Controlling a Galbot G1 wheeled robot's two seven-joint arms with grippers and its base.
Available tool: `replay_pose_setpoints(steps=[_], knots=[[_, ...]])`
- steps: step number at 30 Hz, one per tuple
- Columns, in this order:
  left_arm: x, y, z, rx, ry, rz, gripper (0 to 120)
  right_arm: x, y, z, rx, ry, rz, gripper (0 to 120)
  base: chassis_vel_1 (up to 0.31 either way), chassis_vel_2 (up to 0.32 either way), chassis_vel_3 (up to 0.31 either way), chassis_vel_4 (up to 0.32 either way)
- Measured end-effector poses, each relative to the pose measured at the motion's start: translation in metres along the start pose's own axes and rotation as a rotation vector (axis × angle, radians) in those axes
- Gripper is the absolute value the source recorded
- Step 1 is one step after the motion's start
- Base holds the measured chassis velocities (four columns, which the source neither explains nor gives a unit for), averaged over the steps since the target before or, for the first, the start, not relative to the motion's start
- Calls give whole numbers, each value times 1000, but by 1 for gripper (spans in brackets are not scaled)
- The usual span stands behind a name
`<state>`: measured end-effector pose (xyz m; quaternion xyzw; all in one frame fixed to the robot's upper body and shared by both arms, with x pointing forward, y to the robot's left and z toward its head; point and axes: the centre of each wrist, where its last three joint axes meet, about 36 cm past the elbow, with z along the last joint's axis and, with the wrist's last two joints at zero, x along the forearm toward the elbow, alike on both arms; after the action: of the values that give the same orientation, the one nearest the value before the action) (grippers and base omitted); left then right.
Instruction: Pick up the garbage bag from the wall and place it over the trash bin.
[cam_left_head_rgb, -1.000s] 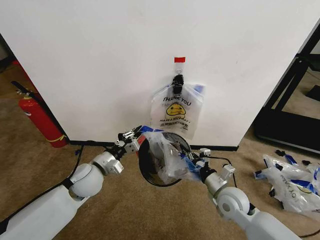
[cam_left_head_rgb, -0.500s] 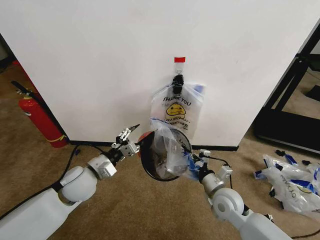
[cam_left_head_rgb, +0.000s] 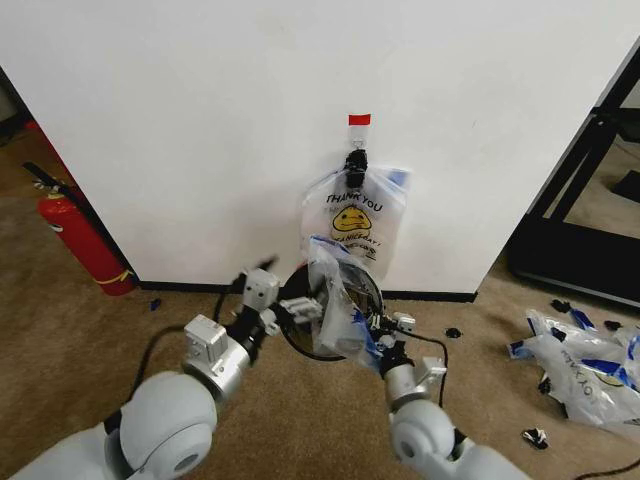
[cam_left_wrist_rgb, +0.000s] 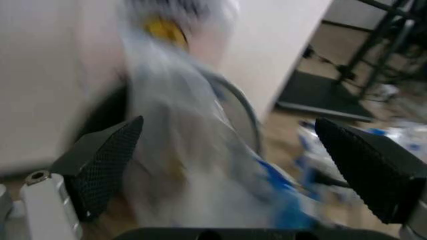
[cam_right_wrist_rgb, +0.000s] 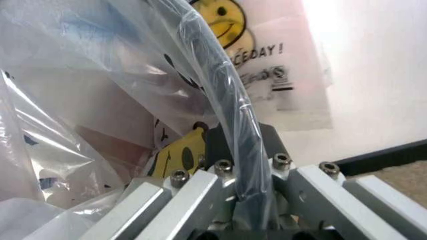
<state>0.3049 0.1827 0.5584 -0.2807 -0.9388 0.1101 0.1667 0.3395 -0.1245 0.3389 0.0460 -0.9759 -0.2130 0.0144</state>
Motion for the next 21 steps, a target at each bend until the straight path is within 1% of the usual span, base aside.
replay_pose_setpoints(steps=[1,2,3,4,6,9,10,12,16,18,21], knots=[[0,-4,-3,69,56,10,100,2,3,4,5,-8,14,0,0,0,0,0],[0,-4,-3,69,56,10,100,2,3,4,5,-8,14,0,0,0,0,0],[0,-7,-4,106,92,3,100,3,5,8,9,-14,26,0,0,0,0,0],[-1,-10,-4,142,130,-15,100,4,7,11,12,-18,38,0,0,0,0,0],[-3,-14,-2,185,181,-62,100,5,12,16,13,-21,61,0,0,0,0,0],[-4,-14,9,236,239,-122,100,7,17,20,16,-27,83,0,0,0,0,0],[-4,-14,9,236,239,-122,100,7,17,20,16,-27,83,0,0,0,0,0],[-2,-13,13,273,259,-125,100,7,17,21,17,-30,87,0,0,0,0,0],[4,-17,12,351,260,-60,99,6,17,24,21,-30,90,0,0,0,0,0],[4,-18,12,362,256,-44,98,5,17,24,22,-30,90,0,0,0,0,0],[3,-23,11,396,234,24,98,4,18,26,24,-27,91,0,0,0,0,0]])
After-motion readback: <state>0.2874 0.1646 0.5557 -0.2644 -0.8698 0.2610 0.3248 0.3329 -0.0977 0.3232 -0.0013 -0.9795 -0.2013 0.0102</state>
